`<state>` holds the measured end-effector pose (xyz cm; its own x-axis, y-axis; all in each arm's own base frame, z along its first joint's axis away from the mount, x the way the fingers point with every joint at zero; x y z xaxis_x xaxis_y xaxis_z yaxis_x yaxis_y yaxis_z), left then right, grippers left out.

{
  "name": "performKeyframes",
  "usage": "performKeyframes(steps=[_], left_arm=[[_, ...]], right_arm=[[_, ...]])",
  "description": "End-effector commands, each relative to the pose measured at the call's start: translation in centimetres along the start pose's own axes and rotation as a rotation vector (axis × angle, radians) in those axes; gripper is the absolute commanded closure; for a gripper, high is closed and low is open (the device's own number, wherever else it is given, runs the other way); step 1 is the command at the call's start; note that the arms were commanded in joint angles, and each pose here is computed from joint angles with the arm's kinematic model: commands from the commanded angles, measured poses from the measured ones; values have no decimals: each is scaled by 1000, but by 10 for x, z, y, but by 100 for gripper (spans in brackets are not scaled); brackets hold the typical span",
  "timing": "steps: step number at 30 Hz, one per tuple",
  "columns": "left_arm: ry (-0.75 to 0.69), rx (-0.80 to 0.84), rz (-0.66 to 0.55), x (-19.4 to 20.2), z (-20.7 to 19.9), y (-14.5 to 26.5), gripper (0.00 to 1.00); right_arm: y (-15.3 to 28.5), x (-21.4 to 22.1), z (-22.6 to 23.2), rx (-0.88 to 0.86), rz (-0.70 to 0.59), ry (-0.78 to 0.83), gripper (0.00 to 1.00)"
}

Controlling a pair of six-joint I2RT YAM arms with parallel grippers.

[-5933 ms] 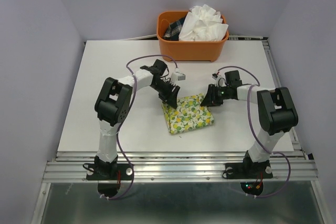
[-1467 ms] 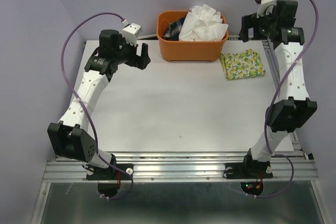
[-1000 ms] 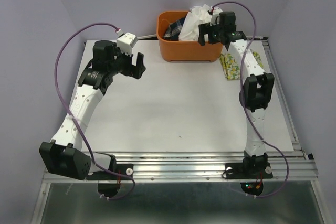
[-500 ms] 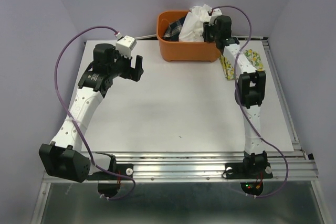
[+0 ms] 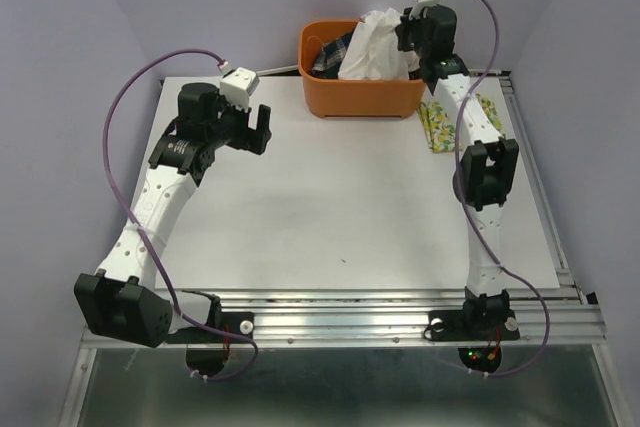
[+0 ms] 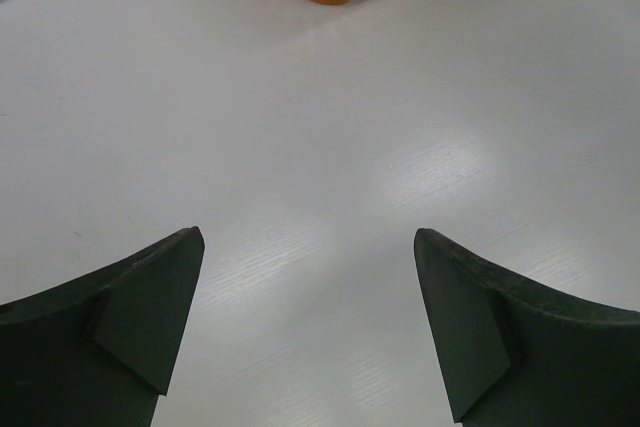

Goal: Fold and stack the skirts
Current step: Grab the skirt from the pile

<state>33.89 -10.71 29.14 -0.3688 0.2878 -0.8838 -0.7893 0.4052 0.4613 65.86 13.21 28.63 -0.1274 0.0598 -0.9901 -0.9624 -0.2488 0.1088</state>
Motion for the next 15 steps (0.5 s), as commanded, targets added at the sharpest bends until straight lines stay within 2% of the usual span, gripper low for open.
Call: performKeyframes(steps=[1, 6, 12, 15], left_arm=[[-16, -56, -37, -10, 11, -1, 2], [12, -86, -46, -17, 18, -7, 2], [86, -49, -74, -27, 34, -11, 2], [149, 30, -118, -32, 44, -4, 2]], right_arm=[[83, -200, 30, -88, -502, -50, 99], [139, -267, 51, -194, -647, -119, 99], [199, -306, 84, -359, -684, -166, 99], [234, -320, 94, -415, -691, -193, 99]])
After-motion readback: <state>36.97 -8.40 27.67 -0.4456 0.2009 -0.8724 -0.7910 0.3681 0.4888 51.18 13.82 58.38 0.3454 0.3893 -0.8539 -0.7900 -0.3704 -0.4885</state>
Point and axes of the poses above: each gripper's point midway between its finger pads, its own y axis back along the fingers, its own z axis along the line the jaws close on, x = y × z, the point moved 3 cm from there along y, back along the fingers, and after that the axes turned 5 degrees about -y, right-handed, at the moved point
